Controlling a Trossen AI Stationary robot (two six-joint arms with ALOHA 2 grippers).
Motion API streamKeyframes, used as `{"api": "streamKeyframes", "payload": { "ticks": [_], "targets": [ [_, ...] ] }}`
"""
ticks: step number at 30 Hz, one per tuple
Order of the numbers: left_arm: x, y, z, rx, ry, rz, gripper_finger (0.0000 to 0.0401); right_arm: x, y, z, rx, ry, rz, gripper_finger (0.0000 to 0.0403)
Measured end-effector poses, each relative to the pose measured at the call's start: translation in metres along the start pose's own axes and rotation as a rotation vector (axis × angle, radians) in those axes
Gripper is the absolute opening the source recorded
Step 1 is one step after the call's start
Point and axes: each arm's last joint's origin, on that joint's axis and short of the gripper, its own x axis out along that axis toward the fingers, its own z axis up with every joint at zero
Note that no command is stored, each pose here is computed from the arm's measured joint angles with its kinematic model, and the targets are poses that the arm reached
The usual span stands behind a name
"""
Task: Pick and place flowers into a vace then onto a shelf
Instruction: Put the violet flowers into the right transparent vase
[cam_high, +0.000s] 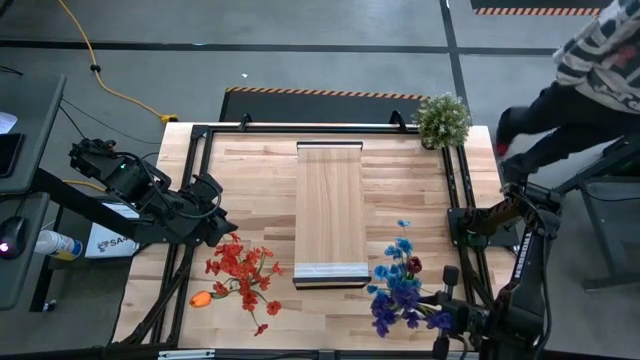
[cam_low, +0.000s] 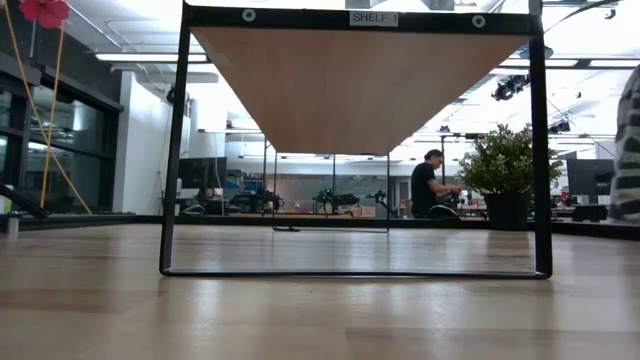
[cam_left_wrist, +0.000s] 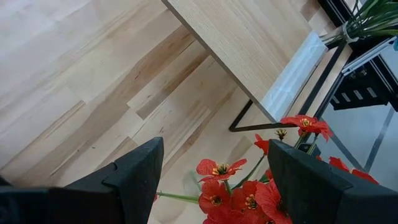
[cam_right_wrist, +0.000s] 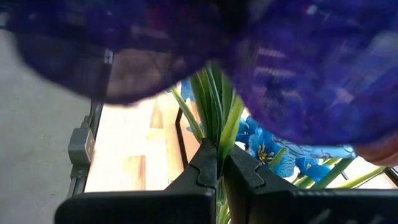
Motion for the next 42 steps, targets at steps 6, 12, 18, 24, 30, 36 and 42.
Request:
{"api": "streamKeyframes", "payload": {
  "ticks": [6,12,18,24,30,36,42],
  "targets": [
    [0.0,0.0,0.0,0.0,0.0,0.0,0.0319,0.0,-0.001,-0.001,-0.001,0.018,-0.001,0.0],
    [0.0,0.0,0.0,0.0,0.0,0.0,0.0321,0.001,-0.002,-0.001,-0.002,0.021,-0.003,0.0],
    [0.0,0.0,0.0,0.0,0.0,0.0,0.032,0.003,0.001,-0.006,0.015,0.015,-0.004,0.0],
    [0.0,0.0,0.0,0.0,0.0,-0.001,0.032,0.016,0.004,-0.031,0.039,-0.014,-0.008,0.0],
    [0.0,0.0,0.0,-0.001,0.0,-0.002,0.0321,0.013,-0.008,-0.026,0.093,-0.031,0.012,0.0],
    [0.0,0.0,0.0,-0.001,0.0,-0.002,0.0319,0.008,-0.013,-0.021,0.11,-0.024,0.031,0.0001],
    [0.0,0.0,0.0,-0.001,-0.005,-0.001,0.0321,0.009,-0.013,-0.023,0.138,0.018,0.051,0.0012]
  ]
}}
